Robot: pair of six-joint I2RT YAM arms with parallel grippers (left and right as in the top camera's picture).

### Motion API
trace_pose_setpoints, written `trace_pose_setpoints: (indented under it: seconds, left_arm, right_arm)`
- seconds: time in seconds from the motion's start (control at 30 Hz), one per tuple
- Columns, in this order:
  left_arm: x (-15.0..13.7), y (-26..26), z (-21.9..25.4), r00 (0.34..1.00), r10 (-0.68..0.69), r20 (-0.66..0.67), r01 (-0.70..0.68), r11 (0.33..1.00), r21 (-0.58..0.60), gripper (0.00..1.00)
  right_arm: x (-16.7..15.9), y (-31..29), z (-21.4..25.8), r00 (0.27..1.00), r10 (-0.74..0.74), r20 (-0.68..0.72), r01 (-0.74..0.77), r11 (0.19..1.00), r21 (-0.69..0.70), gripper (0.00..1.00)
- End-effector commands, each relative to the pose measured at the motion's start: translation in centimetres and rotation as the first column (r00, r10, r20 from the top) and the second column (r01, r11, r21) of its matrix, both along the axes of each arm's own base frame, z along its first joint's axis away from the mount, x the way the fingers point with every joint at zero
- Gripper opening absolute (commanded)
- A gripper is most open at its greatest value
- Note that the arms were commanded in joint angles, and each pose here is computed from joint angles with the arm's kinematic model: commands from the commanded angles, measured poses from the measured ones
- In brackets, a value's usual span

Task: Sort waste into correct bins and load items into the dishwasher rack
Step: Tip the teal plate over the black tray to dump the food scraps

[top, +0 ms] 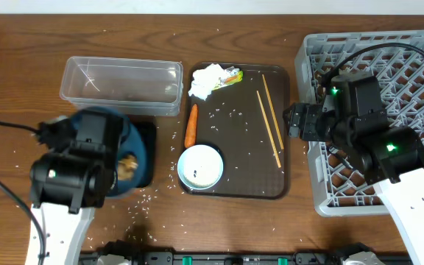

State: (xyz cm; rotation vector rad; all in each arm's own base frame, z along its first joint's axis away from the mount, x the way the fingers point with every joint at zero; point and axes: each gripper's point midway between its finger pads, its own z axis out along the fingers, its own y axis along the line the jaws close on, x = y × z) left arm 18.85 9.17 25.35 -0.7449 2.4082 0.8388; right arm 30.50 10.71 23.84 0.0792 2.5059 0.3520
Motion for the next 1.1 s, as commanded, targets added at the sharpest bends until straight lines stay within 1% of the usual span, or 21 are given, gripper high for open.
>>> trace_pose_setpoints:
  seconds: [0.0,0.17,0.23,0.3,0.4,0.57,0.67,0.73,0.9,0.93,1.0,1.07]
  left_arm:
    - [0.9,1.9,0.6,0.993,0.113,0.031,-0.116,0.985,0.130,0.06]
    - [3.0,2.3,-1.1,0.985,0.121,-0.124,-0.088,0.965,0.246,0.06]
    - [3.2,2.7,-1.3,0.967,0.127,-0.221,-0.054,0.950,0.308,0.06]
    - [3.6,2.8,-1.2,0.951,0.134,-0.277,-0.035,0.941,0.336,0.06]
    - [4.1,2.7,-1.7,0.947,0.156,-0.283,-0.052,0.938,0.344,0.06]
    - [4.2,2.8,-1.7,0.941,0.157,-0.299,-0.040,0.931,0.362,0.06]
    - [4.2,3.3,-0.6,0.940,0.156,-0.305,-0.016,0.909,0.417,0.06]
    - [4.6,3.6,0.4,0.946,0.154,-0.284,-0.008,0.890,0.456,0.06]
    - [6.0,2.8,-1.1,0.969,0.151,-0.198,-0.070,0.929,0.363,0.06]
    - [6.1,2.7,-1.2,0.967,0.140,-0.215,-0.054,0.930,0.365,0.06]
    - [6.2,3.0,-0.6,0.955,0.113,-0.274,0.008,0.915,0.404,0.06]
    - [6.4,3.2,-0.2,0.958,0.113,-0.265,0.011,0.905,0.426,0.06]
  right_arm:
    - [0.2,-0.4,0.4,1.000,-0.012,0.017,0.012,1.000,-0.011,0.87]
    - [0.1,-0.4,0.3,1.000,-0.012,0.016,0.012,1.000,-0.012,0.87]
    - [0.1,-0.4,0.3,1.000,-0.012,0.016,0.012,1.000,-0.012,0.87]
    - [0.1,-0.4,0.3,1.000,-0.012,0.016,0.012,1.000,-0.012,0.88]
    - [0.1,-0.4,0.3,1.000,-0.011,0.015,0.012,1.000,-0.012,0.88]
    - [0.1,-0.4,0.3,1.000,-0.012,0.016,0.012,1.000,-0.012,0.88]
    - [0.1,-0.4,0.3,1.000,-0.012,0.016,0.012,1.000,-0.012,0.88]
    - [0.2,-0.4,0.4,1.000,-0.012,0.017,0.012,1.000,-0.011,0.88]
    - [0.2,-0.4,0.3,1.000,-0.012,0.016,0.013,1.000,-0.011,0.88]
    - [0.1,-0.4,0.4,1.000,-0.013,0.016,0.013,1.000,-0.009,0.88]
    - [0.1,-0.3,0.3,1.000,-0.021,0.010,0.021,1.000,0.001,0.88]
    - [0.1,-0.3,0.4,1.000,-0.019,0.010,0.019,1.000,0.004,0.88]
